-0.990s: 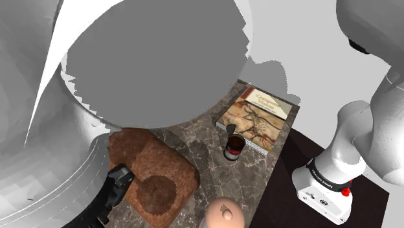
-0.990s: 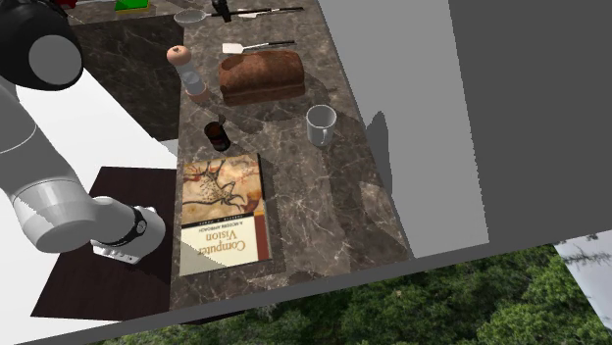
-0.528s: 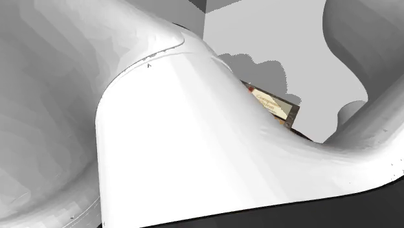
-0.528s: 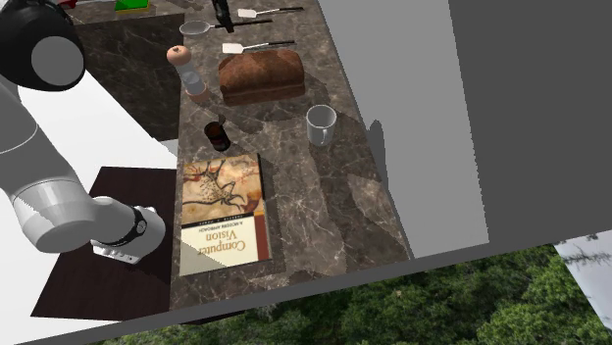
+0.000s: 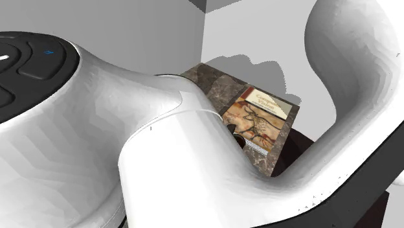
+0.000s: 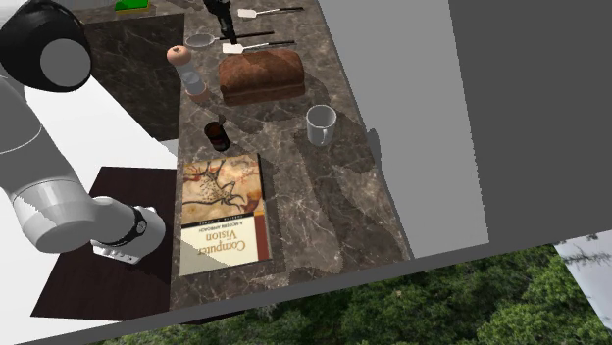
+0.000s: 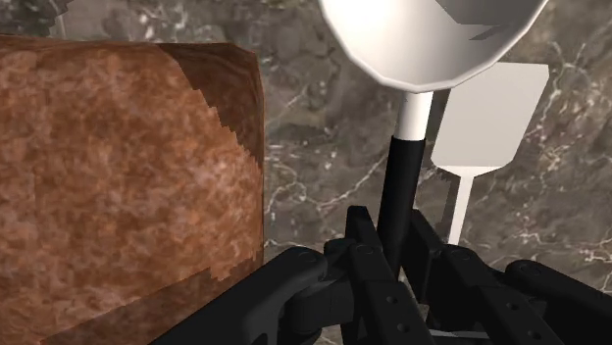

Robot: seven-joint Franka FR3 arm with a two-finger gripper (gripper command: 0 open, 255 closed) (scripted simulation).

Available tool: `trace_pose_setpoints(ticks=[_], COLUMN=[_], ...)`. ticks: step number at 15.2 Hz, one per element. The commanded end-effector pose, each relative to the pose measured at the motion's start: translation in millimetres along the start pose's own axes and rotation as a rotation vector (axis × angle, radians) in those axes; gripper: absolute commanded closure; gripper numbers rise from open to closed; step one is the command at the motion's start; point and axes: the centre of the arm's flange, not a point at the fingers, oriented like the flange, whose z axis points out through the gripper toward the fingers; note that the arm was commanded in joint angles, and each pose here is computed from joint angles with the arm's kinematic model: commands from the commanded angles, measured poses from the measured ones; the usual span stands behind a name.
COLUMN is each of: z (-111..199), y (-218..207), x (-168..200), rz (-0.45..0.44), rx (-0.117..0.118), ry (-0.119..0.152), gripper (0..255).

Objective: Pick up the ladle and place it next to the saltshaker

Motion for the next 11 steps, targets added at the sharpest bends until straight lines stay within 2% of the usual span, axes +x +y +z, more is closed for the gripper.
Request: trace_pose_setpoints(ticks=[1, 11], z=[10.0, 62.3], y=[0.7, 5.7], x=[-2.3, -8.1], rz=[0.0, 0.0], rx=[0.0, 0.0], ry=[0.0, 0.0], gripper=[255, 255])
